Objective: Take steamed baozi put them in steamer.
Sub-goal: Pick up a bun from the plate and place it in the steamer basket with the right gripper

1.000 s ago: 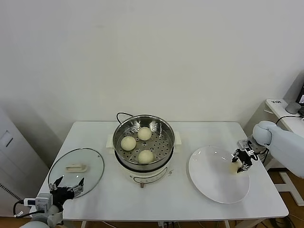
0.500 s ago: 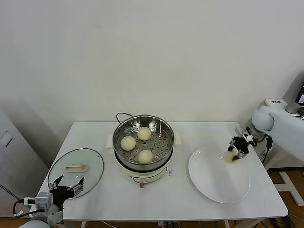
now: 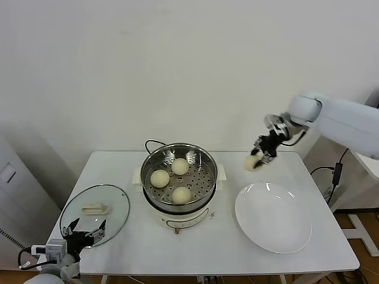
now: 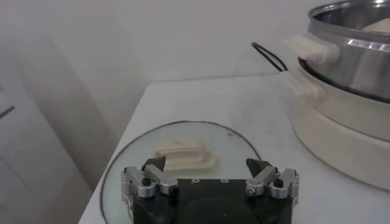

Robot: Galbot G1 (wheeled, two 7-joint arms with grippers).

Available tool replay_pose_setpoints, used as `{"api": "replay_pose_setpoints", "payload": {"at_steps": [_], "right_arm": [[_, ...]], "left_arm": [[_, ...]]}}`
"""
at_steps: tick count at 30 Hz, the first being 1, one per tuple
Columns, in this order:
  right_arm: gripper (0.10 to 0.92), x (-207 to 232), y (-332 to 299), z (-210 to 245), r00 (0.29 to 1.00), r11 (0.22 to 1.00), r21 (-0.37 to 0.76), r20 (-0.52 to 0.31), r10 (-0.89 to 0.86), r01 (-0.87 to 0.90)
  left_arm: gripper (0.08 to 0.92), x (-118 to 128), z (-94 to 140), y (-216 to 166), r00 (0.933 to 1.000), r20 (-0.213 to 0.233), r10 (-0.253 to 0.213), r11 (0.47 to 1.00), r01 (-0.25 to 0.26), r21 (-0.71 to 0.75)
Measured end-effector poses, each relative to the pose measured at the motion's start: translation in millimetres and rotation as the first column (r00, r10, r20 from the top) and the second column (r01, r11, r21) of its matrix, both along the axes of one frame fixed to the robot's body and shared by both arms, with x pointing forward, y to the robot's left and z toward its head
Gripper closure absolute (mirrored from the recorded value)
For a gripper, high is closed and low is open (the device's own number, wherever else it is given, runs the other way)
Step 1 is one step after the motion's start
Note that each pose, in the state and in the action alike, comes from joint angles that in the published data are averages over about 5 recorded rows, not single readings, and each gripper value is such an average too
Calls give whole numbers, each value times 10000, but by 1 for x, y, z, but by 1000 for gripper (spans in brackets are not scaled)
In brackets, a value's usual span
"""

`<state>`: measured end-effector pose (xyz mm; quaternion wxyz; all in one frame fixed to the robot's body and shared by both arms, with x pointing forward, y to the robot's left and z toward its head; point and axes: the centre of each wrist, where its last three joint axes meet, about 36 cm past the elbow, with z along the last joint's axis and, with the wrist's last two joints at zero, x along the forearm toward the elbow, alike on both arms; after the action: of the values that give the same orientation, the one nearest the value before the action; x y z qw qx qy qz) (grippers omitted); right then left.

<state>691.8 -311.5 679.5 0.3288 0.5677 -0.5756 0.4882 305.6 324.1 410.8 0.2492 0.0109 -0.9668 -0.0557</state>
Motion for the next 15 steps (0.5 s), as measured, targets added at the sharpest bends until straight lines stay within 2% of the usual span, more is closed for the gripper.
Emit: {"api": "replay_pose_setpoints", "payload": {"at_steps": [8, 15], "right_arm": [[597, 7, 66, 24, 9997, 9982, 556, -155, -211, 219], [593, 5, 114, 28, 9987, 9986, 428, -417, -303, 321]], "left_arm": [[177, 1, -3, -1, 10000, -36, -39, 10000, 39, -21], [177, 1, -4, -1, 10000, -33, -49, 10000, 49, -50]]}}
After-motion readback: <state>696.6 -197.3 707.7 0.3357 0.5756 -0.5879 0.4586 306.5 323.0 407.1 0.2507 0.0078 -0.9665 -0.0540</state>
